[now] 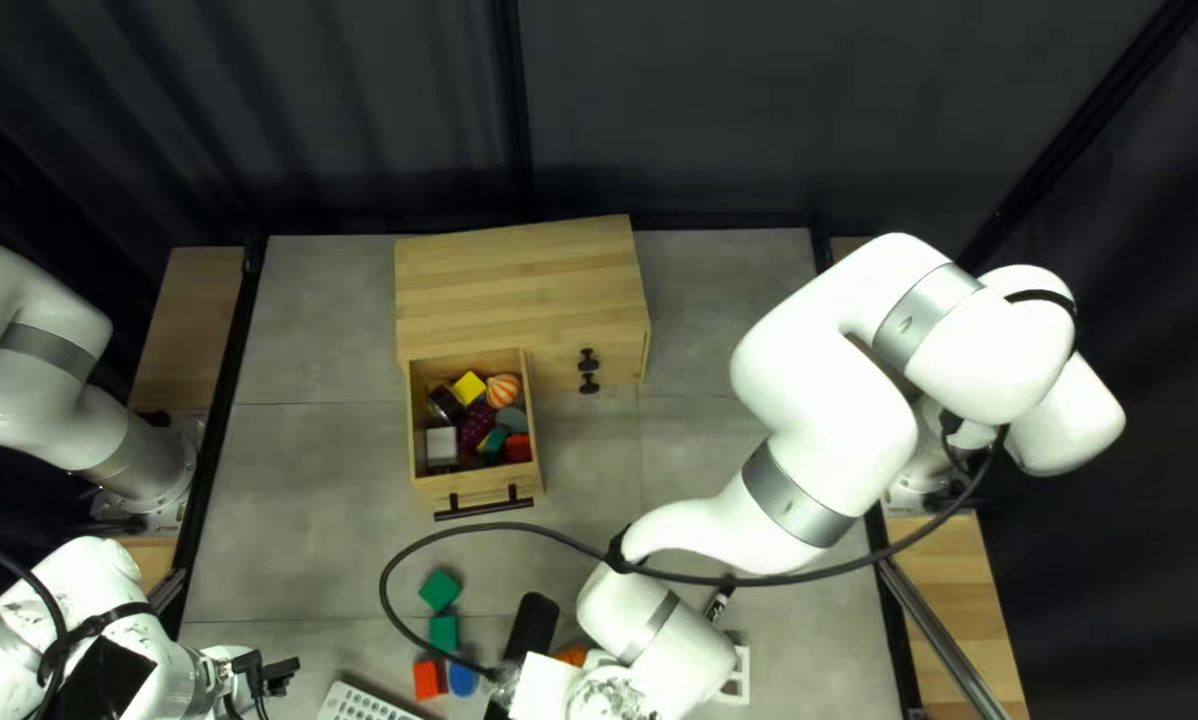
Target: Open drawers and place objects into drawer and close
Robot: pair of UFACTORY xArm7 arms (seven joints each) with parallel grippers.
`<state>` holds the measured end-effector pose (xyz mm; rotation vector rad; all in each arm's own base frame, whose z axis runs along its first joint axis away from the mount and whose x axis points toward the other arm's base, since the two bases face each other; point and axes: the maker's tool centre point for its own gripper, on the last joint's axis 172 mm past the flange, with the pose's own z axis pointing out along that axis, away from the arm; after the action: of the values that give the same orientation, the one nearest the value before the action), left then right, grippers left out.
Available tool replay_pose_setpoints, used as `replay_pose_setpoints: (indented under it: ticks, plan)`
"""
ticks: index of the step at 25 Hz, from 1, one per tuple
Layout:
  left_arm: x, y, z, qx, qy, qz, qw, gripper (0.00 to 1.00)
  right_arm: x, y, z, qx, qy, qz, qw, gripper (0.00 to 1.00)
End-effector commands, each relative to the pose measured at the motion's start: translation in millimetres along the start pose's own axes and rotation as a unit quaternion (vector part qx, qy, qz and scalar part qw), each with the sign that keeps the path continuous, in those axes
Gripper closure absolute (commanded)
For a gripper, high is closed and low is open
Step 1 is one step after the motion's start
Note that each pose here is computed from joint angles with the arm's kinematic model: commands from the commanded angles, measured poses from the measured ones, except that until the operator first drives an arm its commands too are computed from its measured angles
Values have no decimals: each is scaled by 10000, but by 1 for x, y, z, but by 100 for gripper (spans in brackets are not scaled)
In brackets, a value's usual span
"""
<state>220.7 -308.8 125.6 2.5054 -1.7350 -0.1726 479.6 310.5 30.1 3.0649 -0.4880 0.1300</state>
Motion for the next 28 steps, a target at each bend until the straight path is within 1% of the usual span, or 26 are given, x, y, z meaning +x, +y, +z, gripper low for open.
replay_pose_setpoints:
  ticks: [1,2,3,4,10,12,14,16,18,20,21,24,27,28]
  plan:
    - [0,0,0,0,0,0,10000,0,4,-3,1,13,33,-46,10000,9]
    - [0,0,0,0,0,0,10000,0,5,-4,1,12,36,-60,10000,35]
    - [0,0,0,0,0,0,10000,0,5,-4,2,9,40,-73,10000,89]
    - [0,0,0,0,0,0,10000,0,4,-4,1,5,43,-83,10000,96]
    - [0,0,0,0,0,0,10000,0,2,-4,-10,-77,68,-97,9999,97]
    - [0,0,0,0,0,0,10000,0,1,2,-22,-174,67,-95,9998,97]
    - [0,0,0,0,0,0,10000,0,1,17,-39,-284,81,-72,9995,97]
    - [0,0,0,0,0,0,10000,0,1,39,-57,-434,88,-25,9990,97]
    - [0,0,0,0,0,0,10000,0,2,52,-66,-548,86,21,9985,96]
    - [0,0,0,0,0,0,10000,0,3,79,-75,-676,73,88,9976,97]
    - [0,0,0,0,0,0,10000,0,3,99,-79,-758,55,154,9970,96]
    - [0,0,0,0,0,0,10000,0,-2,142,-78,-912,-21,314,9953,97]
    - [0,0,0,0,0,0,10000,0,-10,170,-72,-946,-17,416,9946,96]
    - [0,0,0,0,0,0,10000,0,-11,173,-71,-944,-5,430,9946,96]
